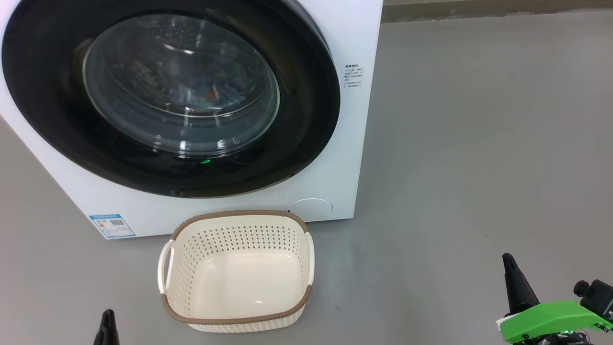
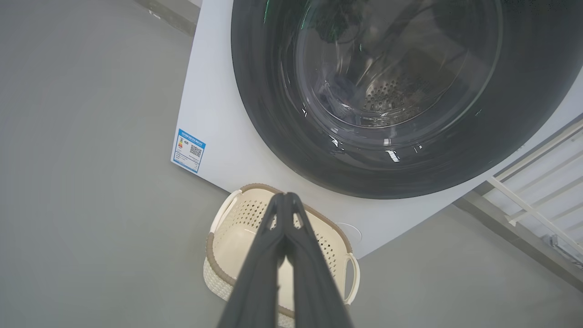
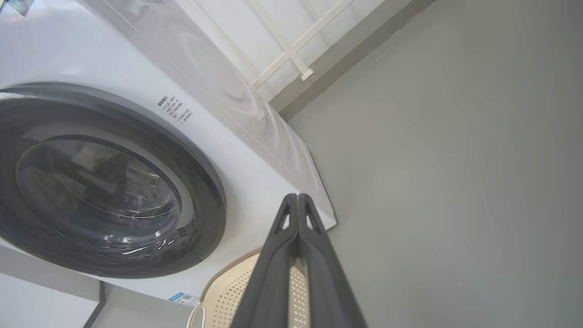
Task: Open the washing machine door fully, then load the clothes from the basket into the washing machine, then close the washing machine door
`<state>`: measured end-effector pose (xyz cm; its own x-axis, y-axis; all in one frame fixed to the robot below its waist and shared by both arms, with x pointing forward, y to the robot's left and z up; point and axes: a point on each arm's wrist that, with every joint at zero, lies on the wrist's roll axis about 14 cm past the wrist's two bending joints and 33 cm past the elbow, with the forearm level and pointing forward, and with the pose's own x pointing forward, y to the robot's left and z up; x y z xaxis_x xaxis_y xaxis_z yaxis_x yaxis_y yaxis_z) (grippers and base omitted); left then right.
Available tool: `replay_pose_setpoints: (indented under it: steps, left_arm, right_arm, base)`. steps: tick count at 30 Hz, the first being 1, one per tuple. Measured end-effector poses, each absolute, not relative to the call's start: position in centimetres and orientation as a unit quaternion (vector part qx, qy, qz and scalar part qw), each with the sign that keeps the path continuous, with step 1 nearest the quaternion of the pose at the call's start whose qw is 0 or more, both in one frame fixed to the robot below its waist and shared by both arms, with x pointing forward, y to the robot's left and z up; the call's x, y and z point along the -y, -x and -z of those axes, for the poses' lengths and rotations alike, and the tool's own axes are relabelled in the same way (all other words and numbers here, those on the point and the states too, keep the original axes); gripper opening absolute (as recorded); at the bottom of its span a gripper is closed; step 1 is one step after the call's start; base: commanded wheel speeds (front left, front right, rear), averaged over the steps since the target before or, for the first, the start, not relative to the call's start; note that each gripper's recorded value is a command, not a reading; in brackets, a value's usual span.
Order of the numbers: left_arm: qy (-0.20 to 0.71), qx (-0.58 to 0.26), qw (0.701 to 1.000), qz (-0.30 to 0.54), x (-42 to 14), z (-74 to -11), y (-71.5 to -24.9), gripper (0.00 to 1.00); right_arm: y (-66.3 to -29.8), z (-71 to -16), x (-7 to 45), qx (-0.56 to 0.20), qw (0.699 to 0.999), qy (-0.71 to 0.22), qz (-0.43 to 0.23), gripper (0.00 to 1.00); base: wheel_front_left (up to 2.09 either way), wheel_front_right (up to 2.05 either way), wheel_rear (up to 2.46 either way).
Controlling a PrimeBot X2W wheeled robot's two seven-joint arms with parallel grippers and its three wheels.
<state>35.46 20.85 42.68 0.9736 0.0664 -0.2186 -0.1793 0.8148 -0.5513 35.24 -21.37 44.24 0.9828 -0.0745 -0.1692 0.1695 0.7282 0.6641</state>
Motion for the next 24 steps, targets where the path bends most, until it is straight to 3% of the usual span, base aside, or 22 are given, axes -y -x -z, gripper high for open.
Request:
replay_pose_setpoints:
  steps: [24]
  left_arm:
    - [0.431,-0.08,0.896,-0.072,-20.5,-43.8,-36.1,0.0]
  right_arm:
    - [-35.9,-45.0,21.3,-0.056,0.875,-0.476,0.073,0.0]
  base:
    - [0.0,0.0,0.0]
